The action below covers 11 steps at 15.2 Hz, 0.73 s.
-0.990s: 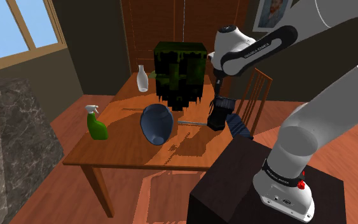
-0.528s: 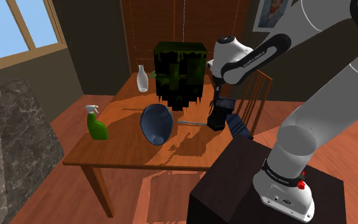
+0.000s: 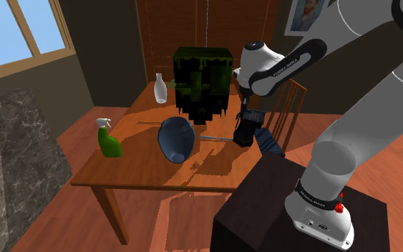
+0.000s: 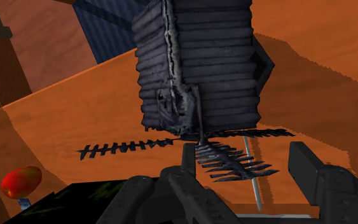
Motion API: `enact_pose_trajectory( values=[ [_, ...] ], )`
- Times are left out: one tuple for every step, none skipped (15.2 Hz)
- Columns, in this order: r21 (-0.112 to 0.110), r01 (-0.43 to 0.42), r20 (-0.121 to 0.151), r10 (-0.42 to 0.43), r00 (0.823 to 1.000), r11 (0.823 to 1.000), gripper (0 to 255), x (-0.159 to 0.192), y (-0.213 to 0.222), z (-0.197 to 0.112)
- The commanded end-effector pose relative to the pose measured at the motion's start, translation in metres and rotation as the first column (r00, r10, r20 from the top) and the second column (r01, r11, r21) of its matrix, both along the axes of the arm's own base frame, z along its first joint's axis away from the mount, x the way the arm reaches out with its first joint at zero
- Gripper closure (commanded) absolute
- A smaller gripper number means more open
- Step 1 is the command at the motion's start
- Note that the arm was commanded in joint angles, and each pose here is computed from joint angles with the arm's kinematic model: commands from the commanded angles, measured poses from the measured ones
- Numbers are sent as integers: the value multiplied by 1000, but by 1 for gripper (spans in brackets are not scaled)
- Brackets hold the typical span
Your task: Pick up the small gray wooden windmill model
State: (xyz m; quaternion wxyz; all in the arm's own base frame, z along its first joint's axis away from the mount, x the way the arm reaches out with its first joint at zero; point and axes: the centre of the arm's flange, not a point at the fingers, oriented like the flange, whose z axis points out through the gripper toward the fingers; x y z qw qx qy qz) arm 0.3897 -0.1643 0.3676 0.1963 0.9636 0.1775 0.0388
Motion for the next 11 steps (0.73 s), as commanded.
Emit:
enact_pose_trajectory(
  values=[
    [1,1,-2,-1,1000,1000,255,0,0,-1],
    [1,1,-2,-1,1000,1000,255,0,0,-1],
    [1,1,-2,-1,1000,1000,255,-1,1,-1],
    [1,1,-2,-1,1000,1000,255,-1,1,4],
    [1,1,-2,-1,1000,1000,255,-1,1,10],
    [1,1,-2,-1,1000,1000,255,-1,1,15],
    [1,1,-2,-1,1000,1000,255,-1,1,20],
    [1,1,-2,-1,1000,1000,255,-1,1,25],
    [1,1,-2,-1,1000,1000,255,-1,1,31],
    [1,1,-2,-1,1000,1000,255,-1,1,36],
    [1,1,-2,-1,1000,1000,255,-1,1,41]
  ],
)
